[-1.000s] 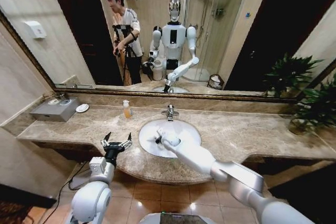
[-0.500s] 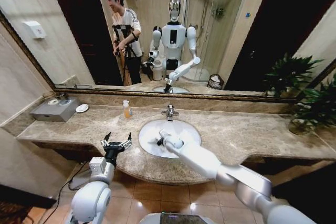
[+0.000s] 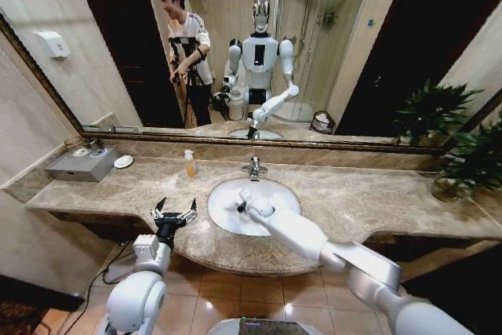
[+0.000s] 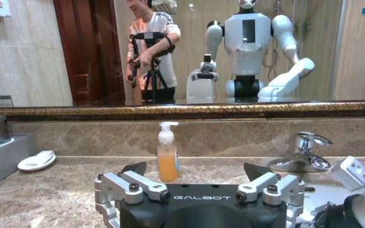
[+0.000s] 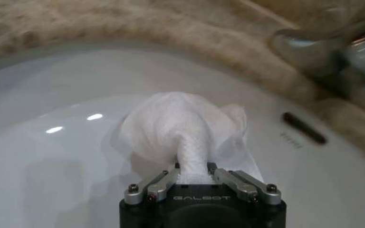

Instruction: Pick up the towel from the sink counter and wipe the mirror surface.

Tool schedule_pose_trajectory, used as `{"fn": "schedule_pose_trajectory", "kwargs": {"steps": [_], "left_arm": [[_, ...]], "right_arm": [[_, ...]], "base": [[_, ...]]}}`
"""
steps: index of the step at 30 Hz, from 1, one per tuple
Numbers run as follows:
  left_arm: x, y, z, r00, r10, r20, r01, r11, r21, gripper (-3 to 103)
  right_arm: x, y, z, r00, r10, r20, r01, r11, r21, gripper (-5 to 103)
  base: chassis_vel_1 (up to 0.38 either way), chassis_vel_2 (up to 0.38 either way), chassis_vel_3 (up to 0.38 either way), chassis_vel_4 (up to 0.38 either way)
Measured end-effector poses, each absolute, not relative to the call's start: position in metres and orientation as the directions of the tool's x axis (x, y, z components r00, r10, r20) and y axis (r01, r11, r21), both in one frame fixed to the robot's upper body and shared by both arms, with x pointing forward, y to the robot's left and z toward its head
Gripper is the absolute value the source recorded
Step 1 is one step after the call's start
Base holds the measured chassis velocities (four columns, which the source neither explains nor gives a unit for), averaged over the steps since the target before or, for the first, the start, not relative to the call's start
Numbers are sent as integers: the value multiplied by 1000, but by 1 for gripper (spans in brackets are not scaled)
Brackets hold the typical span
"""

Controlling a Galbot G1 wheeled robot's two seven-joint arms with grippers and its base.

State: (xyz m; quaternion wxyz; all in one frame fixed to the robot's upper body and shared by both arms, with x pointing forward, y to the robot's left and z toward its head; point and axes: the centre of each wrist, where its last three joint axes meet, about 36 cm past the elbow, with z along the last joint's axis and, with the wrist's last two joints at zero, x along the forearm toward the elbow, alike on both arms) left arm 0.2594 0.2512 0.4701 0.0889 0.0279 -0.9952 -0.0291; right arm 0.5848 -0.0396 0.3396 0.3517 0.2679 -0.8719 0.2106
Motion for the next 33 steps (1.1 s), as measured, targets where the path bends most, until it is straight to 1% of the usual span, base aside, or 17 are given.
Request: {"fn": "schedule_pose_trajectory", "kwargs": {"steps": [5,7,8,11,14,17,19,21,23,24,27,30,33], "left_arm": [[259,251,470,-983,-61,175,-50,997,63,100],[259,251,470,-983,-61,175,-51,997,63,100],[259,251,470,-983,-61,175,-51,997,63,100],[259,251,470,-983,-61,175,-50,997,63,100],[259,251,470,-983,-61,175,-50,997,63,100],[259,251,470,-983,-61,175,-50,997,63,100],[259,251,470,-983,-61,175,-50,997,63,100],[259,251,470,-983,-61,175,-50,997,63,100],[259,251,470,-983,-61,175,-50,997,63,100],[259,251,470,-983,-61,175,-50,997,63,100],[259,251,470,-983,-61,175,-50,997,63,100],[259,251,470,-983,-61,175,-50,997,63,100],[259,251,470,-983,-61,175,-50,997,63,100]], "right_arm": [[565,-34,344,-575,-359,735,-650,746,-145,11],[539,-23,339,-540,-393,745,-683,721,-115,11],[539,-23,339,-540,-393,745,-683,721,-115,11],[508,-13,336,-503,-421,755,-715,694,-89,11],[502,-9,338,-497,-430,754,-720,689,-81,11],[506,-3,341,-505,-429,749,-713,696,-83,11],[518,-2,344,-521,-418,745,-702,706,-95,11],[540,-5,350,-548,-402,734,-679,726,-109,11],[547,-7,351,-555,-399,730,-672,732,-111,11],[561,-14,354,-573,-387,722,-651,750,-115,11],[566,-19,355,-581,-380,720,-640,760,-115,11],[558,-29,348,-569,-385,727,-644,758,-104,11],[528,-36,337,-539,-403,740,-662,746,-76,11]], "base": [[0,0,0,0],[0,0,0,0],[0,0,0,0],[0,0,0,0],[0,0,0,0],[0,0,0,0],[0,0,0,0],[0,0,0,0],[0,0,0,0],[0,0,0,0],[0,0,0,0],[0,0,0,0],[0,0,0,0]]}}
